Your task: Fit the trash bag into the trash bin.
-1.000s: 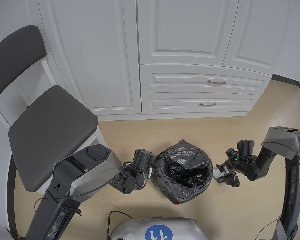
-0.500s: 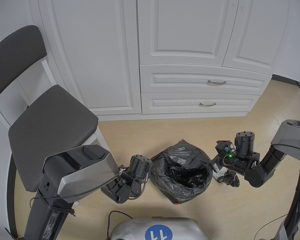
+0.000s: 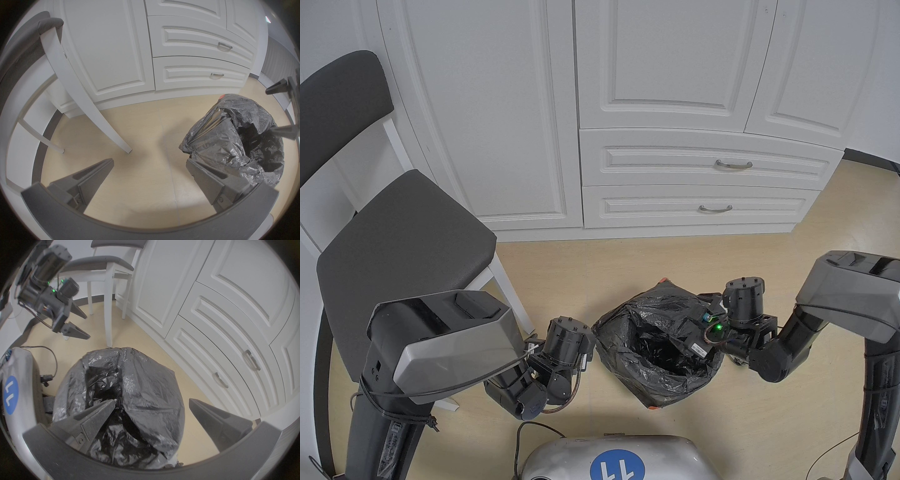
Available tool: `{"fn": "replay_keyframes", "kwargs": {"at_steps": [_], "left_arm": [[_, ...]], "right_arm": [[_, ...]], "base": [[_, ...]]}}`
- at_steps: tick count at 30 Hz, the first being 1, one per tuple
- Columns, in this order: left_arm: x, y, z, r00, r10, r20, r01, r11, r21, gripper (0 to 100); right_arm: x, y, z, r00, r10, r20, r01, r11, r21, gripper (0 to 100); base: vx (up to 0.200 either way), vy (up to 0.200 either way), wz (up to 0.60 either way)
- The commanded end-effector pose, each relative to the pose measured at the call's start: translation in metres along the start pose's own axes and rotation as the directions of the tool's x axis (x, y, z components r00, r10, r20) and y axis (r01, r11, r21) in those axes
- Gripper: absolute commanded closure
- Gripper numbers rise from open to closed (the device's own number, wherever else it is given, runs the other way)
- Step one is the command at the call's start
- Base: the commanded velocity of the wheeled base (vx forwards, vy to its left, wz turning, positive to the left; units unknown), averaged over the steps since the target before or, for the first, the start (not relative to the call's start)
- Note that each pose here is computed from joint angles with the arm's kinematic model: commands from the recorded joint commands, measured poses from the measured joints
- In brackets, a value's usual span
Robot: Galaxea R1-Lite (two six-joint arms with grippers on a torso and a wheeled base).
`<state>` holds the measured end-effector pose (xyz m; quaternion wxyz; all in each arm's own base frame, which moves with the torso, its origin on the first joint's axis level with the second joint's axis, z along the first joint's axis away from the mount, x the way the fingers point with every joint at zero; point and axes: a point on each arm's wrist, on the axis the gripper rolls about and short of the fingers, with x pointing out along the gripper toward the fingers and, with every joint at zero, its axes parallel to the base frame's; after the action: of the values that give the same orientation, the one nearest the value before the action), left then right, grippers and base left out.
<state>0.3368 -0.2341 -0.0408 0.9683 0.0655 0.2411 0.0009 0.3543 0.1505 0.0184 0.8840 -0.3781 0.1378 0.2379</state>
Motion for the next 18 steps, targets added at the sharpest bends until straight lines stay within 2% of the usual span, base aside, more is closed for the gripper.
{"fn": "replay_keyframes", "kwargs": {"at_steps": [1,3,12,15,16,18], "left_arm": [[-0.002,0.001,0.002,1.0,0.01,0.01,-0.01,1.0,-0.006,0],[-0.003,0.002,0.002,0.999,0.035,0.018,-0.035,0.999,-0.008,0],[-0.004,0.002,0.006,0.999,0.035,0.035,-0.034,0.999,-0.021,0],[-0.004,0.003,0.007,0.999,0.035,0.04,-0.034,0.999,-0.025,0],[-0.004,0.003,0.007,0.999,0.035,0.04,-0.034,0.999,-0.025,0],[-0.005,0.003,0.008,0.999,0.035,0.042,-0.034,0.999,-0.027,0]], "right_arm": [[0.026,0.029,-0.014,1.0,0.006,-0.027,-0.006,1.0,-0.021,0],[0.036,0.034,-0.016,0.999,-0.027,-0.018,0.026,0.999,-0.019,0],[0.049,0.035,-0.014,0.995,-0.097,-0.032,0.097,0.995,-0.009,0],[0.056,0.022,-0.01,0.983,-0.184,-0.014,0.185,0.983,0.022,0],[0.056,0.022,-0.01,0.982,-0.188,-0.015,0.188,0.982,0.023,0],[0.057,0.004,-0.009,0.971,-0.237,-0.009,0.237,0.97,0.043,0]], "base": [[0.0,0.0,0.0],[0.0,0.0,0.0],[0.0,0.0,0.0],[0.0,0.0,0.0],[0.0,0.0,0.0],[0.0,0.0,0.0]]}}
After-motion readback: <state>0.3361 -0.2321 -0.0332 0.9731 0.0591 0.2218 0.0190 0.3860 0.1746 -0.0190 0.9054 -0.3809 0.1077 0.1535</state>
